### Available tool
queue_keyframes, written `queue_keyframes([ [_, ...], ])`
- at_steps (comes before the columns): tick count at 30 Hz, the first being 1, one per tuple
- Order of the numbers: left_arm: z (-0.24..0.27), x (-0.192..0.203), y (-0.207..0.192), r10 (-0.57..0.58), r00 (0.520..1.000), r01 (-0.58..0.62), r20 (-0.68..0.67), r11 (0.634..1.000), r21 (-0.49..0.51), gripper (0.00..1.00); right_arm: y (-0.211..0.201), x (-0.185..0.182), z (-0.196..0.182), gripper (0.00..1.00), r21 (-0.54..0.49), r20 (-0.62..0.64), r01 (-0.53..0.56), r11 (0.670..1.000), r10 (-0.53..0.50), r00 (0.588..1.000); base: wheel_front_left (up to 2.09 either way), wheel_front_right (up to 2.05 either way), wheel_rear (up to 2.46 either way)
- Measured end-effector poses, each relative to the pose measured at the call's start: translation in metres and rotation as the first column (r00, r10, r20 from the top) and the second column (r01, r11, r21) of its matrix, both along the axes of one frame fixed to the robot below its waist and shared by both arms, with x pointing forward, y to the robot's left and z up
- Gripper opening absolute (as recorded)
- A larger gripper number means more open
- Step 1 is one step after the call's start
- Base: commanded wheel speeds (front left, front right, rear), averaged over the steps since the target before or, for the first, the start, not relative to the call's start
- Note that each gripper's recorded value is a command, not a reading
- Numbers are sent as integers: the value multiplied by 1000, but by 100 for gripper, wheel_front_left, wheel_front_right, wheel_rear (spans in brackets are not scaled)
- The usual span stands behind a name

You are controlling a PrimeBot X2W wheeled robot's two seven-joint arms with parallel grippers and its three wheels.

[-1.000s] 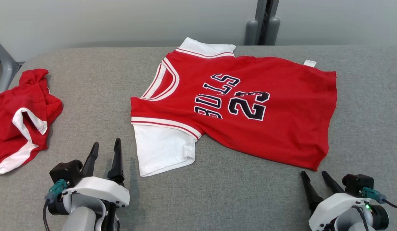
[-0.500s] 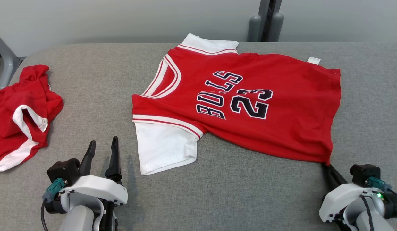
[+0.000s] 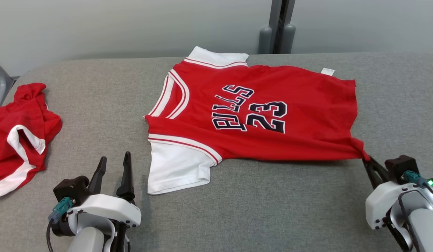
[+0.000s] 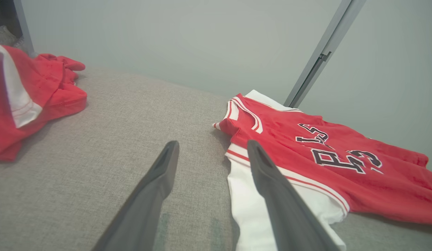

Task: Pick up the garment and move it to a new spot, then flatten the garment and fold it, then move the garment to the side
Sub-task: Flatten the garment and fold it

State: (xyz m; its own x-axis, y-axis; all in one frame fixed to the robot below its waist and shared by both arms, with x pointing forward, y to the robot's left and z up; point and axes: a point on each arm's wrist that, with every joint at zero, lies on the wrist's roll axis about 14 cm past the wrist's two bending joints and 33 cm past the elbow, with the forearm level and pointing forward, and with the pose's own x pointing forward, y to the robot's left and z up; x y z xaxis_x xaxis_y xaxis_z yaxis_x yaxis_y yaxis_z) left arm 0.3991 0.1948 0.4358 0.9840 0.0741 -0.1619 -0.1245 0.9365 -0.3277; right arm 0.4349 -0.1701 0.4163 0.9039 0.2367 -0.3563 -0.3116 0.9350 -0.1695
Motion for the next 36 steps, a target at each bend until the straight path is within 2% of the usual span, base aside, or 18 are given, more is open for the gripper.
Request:
queue_keyframes([
  [2, 1, 0, -2, -4, 1000, 4, 2, 1000, -1, 100, 1, -4, -2, 0, -2, -26, -9, 1000, 9, 1000, 0, 0, 0],
  [7, 2, 2, -11, -27, 1000, 27, 5, 1000, -13, 100, 2, -32, -12, 0, 33, -212, -35, 999, 41, 976, 0, 0, 0],
  [11, 0, 3, -18, -43, 999, 43, 0, 999, -23, 100, -4, -53, -10, 0, 27, -318, -94, 995, 97, 943, 0, 0, 0],
  [14, -1, 2, -22, -48, 999, 48, -4, 998, -33, 100, -14, -69, -16, 0, 44, -416, -78, 996, 89, 905, 0, 0, 0],
  [15, -1, 2, -23, -50, 999, 50, -4, 998, -34, 100, -17, -73, -18, 3, 49, -441, -66, 997, 81, 894, 0, 0, 0],
  [16, -1, 2, -23, -50, 999, 50, -4, 998, -36, 100, -20, -75, -18, 43, 51, -454, -59, 997, 76, 888, 0, 0, 0],
  [17, -1, 2, -23, -51, 999, 51, -5, 998, -37, 100, -21, -74, -16, 100, 54, -448, -55, 997, 74, 891, 0, 0, 0],
  [22, -4, 0, -24, -48, 999, 48, -14, 998, -39, 100, -28, -55, -2, 100, 66, -361, -5, 998, 28, 932, 0, 0, 0],
  [29, -5, -1, -22, -48, 999, 47, -19, 998, -29, 100, -49, -34, 14, 100, -6, -217, 69, 998, -68, 974, 0, 0, 0],
  [32, -5, 0, -23, -52, 998, 51, -20, 998, -26, 100, -44, -21, 32, 100, 34, -100, 92, 995, -88, 991, 0, 0, 0],
  [36, -7, -1, -29, -74, 997, 74, -25, 997, -27, 100, -28, -13, 47, 100, 140, 18, 110, 984, -114, 993, 0, 0, 0],
])
